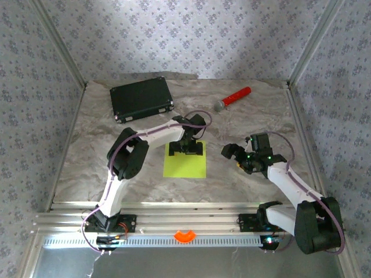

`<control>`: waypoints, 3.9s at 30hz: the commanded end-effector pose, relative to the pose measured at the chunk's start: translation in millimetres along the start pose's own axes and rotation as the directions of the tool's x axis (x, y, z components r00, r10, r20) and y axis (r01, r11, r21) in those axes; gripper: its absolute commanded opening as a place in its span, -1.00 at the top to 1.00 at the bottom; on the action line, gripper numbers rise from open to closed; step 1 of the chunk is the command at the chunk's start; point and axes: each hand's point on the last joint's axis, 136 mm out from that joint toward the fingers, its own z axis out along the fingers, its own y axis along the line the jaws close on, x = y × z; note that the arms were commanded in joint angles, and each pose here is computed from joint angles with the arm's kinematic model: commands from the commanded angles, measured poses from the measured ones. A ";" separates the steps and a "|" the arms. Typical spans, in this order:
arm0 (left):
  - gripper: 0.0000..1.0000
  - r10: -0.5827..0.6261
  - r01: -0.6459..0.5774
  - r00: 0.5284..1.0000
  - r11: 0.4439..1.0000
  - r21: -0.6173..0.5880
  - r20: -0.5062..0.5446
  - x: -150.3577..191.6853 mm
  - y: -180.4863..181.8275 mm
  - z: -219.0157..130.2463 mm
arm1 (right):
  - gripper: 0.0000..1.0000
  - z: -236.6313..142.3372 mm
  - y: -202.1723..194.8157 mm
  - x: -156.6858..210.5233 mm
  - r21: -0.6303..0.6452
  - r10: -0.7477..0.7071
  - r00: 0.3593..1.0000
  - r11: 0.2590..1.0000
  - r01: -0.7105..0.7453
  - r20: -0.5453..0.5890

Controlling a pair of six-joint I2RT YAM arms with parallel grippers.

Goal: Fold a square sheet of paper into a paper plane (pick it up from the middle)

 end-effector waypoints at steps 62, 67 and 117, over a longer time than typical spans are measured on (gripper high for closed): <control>-0.99 -0.007 -0.002 0.995 0.996 -0.091 -0.099 30.3 21.5 44.7 | -0.98 1.2 -5.3 10.9 0.052 0.043 0.998 0.998 -0.041 -0.035; -0.97 -0.009 0.000 0.995 0.996 -0.089 -0.102 30.9 21.1 45.4 | -0.98 0.9 -5.0 11.5 0.053 0.043 0.998 0.998 -0.041 -0.037; 0.07 0.020 -0.063 0.993 0.923 0.379 0.118 -2.4 -44.0 -46.2 | -0.98 -8.8 -9.6 7.9 0.095 0.067 0.997 0.993 -0.069 0.023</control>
